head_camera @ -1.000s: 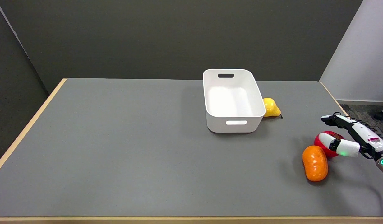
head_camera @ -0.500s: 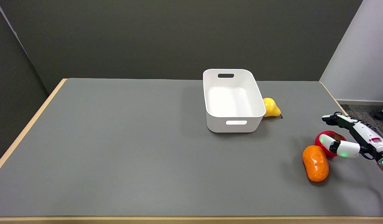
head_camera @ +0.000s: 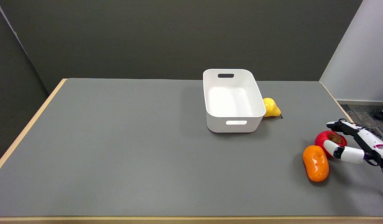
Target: Pick up tomato.
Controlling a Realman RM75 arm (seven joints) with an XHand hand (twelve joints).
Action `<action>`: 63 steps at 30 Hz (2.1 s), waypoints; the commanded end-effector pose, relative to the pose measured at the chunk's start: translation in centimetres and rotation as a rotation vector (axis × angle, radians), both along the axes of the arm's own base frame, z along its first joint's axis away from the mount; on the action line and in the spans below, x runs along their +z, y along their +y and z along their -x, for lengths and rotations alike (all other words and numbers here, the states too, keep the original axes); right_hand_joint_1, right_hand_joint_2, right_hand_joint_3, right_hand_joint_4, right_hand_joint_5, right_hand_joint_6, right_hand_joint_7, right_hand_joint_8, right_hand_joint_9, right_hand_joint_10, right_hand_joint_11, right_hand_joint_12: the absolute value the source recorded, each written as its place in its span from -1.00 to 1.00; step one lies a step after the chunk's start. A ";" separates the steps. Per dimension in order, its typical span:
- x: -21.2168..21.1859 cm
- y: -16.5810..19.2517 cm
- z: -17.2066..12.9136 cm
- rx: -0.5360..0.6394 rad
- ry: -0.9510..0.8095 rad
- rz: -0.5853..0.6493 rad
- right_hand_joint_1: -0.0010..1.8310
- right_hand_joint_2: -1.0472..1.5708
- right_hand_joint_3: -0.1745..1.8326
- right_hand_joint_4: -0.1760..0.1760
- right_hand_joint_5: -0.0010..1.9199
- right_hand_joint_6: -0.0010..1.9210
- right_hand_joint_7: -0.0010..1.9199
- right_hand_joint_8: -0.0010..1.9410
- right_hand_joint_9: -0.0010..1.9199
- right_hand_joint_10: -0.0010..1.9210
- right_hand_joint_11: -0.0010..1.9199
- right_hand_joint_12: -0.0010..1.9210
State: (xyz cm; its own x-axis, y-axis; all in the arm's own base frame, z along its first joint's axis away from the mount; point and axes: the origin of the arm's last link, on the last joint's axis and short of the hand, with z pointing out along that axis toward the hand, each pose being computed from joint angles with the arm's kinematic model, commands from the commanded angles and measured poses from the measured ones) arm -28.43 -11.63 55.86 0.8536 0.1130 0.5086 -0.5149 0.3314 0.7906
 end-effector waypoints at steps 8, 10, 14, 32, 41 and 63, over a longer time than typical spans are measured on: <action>0.2 0.4 0.8 -0.024 -0.011 0.010 -0.51 0.24 0.11 0.21 -0.70 -0.39 -0.65 -0.50 -0.86 -0.23 -1.00 0.10; 0.1 0.3 0.8 -0.024 -0.012 0.007 -0.51 0.24 0.11 0.21 -0.70 -0.39 -0.64 -0.50 -0.86 -0.23 -1.00 0.11; 0.1 0.3 0.8 -0.023 -0.012 0.007 -0.48 0.24 0.11 0.21 -0.70 -0.39 -0.64 -0.50 -0.86 -0.23 -1.00 0.11; 0.3 -0.8 0.6 -0.042 0.035 -0.028 0.02 0.26 0.17 0.27 -0.67 -0.40 -0.61 -0.56 -0.80 -0.19 -0.95 0.31; 0.6 -1.8 0.5 -0.025 0.038 -0.026 0.17 0.32 0.17 0.34 -0.59 -0.19 -0.50 -0.47 -0.61 0.03 -0.79 0.45; 1.1 -5.6 -2.1 0.162 0.102 -0.075 0.62 0.59 -0.53 0.66 -0.33 0.33 -0.18 0.44 -0.20 0.46 -0.21 0.82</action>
State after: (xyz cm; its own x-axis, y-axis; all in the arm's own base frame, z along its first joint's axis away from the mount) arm -28.42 -14.68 56.53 0.8735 0.1312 0.4689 -0.4863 0.2825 0.8269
